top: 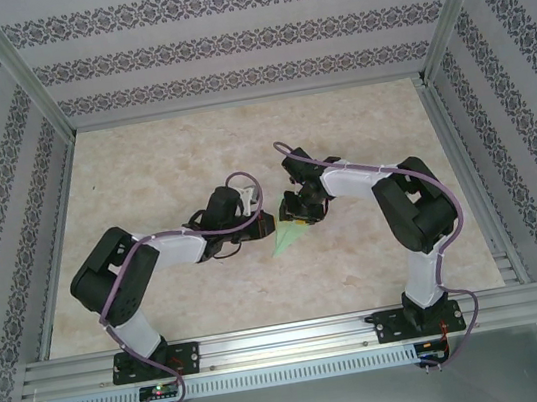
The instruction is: Fold a paper plane with a square sheet of paper (pick it up from the middle)
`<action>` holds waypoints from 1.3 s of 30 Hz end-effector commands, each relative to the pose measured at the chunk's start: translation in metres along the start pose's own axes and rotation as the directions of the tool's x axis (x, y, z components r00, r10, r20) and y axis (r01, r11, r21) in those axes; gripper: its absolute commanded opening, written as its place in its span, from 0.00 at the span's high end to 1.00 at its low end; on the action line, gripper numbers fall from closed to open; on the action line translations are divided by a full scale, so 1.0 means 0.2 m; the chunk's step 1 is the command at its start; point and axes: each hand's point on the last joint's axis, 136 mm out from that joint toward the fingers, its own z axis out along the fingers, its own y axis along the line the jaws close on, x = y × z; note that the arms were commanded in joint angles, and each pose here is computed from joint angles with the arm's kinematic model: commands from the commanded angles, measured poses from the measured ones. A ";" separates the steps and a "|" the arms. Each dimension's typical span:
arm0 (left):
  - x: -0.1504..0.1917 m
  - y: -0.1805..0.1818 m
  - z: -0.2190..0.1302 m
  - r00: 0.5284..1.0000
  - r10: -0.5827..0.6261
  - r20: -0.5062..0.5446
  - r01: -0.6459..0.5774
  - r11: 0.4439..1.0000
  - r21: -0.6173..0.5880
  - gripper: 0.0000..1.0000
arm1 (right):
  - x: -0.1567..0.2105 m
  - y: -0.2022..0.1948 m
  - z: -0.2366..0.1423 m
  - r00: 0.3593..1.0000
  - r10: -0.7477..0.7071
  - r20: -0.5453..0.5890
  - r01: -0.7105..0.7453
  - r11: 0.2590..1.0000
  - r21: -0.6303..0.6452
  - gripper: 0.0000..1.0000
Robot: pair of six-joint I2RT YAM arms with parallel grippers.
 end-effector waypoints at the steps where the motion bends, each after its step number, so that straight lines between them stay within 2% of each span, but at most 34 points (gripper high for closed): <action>1: -0.01 -0.01 0.02 1.000 -0.003 -0.009 0.003 0.999 0.038 0.93 | 0.14 -0.23 0.15 0.994 0.042 -0.097 -0.025 0.985 0.172 0.59; 7: 0.00 -0.05 0.05 1.000 -0.010 -0.029 0.013 0.995 0.097 0.92 | 0.15 -0.24 0.16 0.992 0.070 -0.103 -0.051 0.982 0.184 0.58; 16: 0.03 -0.04 0.10 0.998 -0.016 -0.058 0.022 0.995 0.100 0.91 | 0.15 -0.27 0.17 0.987 0.121 -0.104 -0.099 0.976 0.193 0.57; 25: 0.05 0.04 0.11 0.997 -0.020 -0.069 0.021 1.000 0.019 0.91 | 0.16 -0.28 0.18 0.984 0.142 -0.110 -0.118 0.973 0.199 0.57; 39: 0.08 0.10 0.13 0.996 -0.030 -0.086 0.028 0.999 -0.026 0.92 | 0.17 -0.29 0.20 0.982 0.148 -0.121 -0.121 0.972 0.203 0.57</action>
